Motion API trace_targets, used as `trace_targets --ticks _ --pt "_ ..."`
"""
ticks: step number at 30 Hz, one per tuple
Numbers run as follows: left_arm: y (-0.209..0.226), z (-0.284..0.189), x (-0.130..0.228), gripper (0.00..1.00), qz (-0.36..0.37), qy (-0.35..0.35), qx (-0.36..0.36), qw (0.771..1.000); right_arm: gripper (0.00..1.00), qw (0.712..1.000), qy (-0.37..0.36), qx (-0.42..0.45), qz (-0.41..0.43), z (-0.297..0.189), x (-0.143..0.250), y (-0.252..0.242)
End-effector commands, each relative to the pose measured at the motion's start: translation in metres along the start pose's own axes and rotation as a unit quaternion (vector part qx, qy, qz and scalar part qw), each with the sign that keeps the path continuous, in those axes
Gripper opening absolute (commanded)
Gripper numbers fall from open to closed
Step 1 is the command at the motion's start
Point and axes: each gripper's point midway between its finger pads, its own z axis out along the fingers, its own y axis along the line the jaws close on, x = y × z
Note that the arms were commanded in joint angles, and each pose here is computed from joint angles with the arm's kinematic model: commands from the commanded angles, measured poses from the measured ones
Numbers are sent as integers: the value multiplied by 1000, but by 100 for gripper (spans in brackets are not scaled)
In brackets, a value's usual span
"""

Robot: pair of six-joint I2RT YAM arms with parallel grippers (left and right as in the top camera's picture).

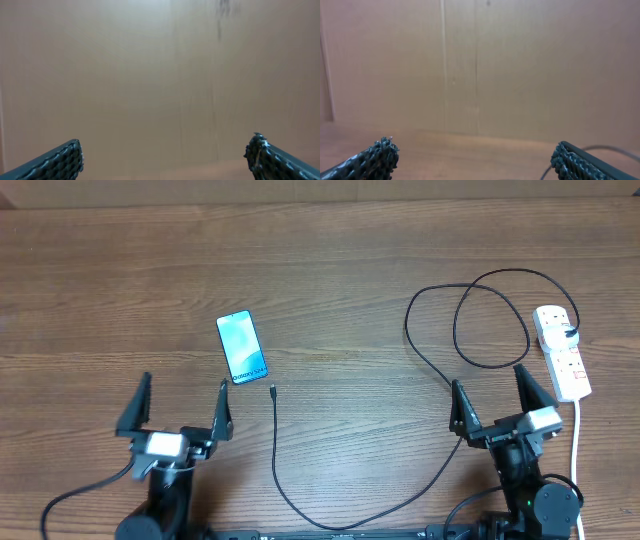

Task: Plug charger to phone and switch on socket
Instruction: 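Raise both arms and swing grippers forward over the table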

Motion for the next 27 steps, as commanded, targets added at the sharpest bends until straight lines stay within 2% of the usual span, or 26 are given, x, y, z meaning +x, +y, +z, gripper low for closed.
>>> trace_targets --ticks 1,3,6,14,18,22,27 --pt "-4 -3 -68 100 10 -71 14 997 100 998 -62 -8 -18 -4 -61 9" --pt "-3 -7 -102 100 13 -100 12 995 100 995 -94 -10 -28 -9 -93 13" --pt "0 -8 -134 100 15 -119 8 993 100 990 -128 -13 -52 -17 -127 20" --pt "5 19 -208 100 12 -90 10 996 100 967 -216 -10 -132 -45 -222 40" --pt "7 44 -231 99 7 -45 16 999 100 963 -234 -11 -137 -49 -253 45" --pt "9 70 -241 100 -2 32 22 999 100 965 -226 -11 -134 -41 -275 45" --pt "11 98 -232 100 -16 144 27 989 100 983 -146 -8 -110 -16 -281 38"
